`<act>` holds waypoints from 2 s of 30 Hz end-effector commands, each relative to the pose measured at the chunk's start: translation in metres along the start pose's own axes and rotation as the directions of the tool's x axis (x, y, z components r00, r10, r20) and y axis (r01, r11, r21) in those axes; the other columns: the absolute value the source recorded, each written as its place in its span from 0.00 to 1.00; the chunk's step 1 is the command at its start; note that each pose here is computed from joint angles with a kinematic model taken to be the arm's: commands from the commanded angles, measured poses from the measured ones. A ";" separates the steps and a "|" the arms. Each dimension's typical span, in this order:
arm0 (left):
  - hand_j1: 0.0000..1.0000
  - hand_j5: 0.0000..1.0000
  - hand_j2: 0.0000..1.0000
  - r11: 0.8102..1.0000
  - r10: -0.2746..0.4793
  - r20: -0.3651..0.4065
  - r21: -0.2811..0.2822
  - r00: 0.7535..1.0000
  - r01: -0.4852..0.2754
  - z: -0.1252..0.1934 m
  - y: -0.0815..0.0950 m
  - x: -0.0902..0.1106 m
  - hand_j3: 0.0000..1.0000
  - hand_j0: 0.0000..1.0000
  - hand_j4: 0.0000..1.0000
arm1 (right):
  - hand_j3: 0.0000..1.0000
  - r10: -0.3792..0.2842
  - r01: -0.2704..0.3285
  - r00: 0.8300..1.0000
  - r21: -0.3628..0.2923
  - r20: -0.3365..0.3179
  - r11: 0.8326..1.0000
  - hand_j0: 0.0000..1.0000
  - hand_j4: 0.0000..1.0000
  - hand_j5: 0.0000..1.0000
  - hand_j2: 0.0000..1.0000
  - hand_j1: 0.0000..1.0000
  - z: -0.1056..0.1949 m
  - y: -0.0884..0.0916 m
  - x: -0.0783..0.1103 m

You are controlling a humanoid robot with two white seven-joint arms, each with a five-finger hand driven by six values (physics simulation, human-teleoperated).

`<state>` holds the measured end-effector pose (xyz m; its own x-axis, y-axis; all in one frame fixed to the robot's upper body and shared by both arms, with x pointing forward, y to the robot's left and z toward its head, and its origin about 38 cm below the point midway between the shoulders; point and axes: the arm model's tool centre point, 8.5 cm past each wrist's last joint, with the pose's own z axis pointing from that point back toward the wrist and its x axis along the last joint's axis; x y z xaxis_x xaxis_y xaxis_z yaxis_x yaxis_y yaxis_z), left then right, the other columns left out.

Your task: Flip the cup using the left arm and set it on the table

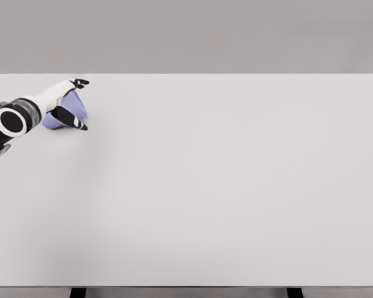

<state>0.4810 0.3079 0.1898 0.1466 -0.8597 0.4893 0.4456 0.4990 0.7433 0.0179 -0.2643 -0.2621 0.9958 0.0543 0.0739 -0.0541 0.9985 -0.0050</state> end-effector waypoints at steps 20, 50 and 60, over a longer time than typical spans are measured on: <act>1.00 1.00 1.00 0.999 -0.016 -0.077 0.051 0.997 0.020 -0.007 0.011 -0.025 1.00 1.00 1.00 | 1.00 0.000 0.000 1.000 -0.001 0.001 1.000 1.00 1.00 1.00 1.00 1.00 0.000 0.000 0.000; 1.00 1.00 1.00 0.994 -0.061 -0.176 0.078 0.983 0.076 -0.033 0.000 -0.043 1.00 1.00 1.00 | 1.00 0.000 0.000 1.000 -0.001 0.000 1.000 1.00 1.00 1.00 1.00 1.00 0.000 0.000 0.000; 0.67 0.67 0.67 0.996 -0.044 -0.174 0.072 0.984 0.057 -0.036 -0.003 -0.041 0.67 0.67 0.67 | 1.00 0.000 0.000 1.000 -0.001 0.000 1.000 1.00 1.00 1.00 1.00 1.00 0.000 0.000 0.000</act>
<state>0.5045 0.3397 0.1509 0.2808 -0.8882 0.3637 0.3888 0.4518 0.8030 0.0178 -0.2643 -0.2621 0.9958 0.0543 0.0737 -0.0541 0.9985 -0.0054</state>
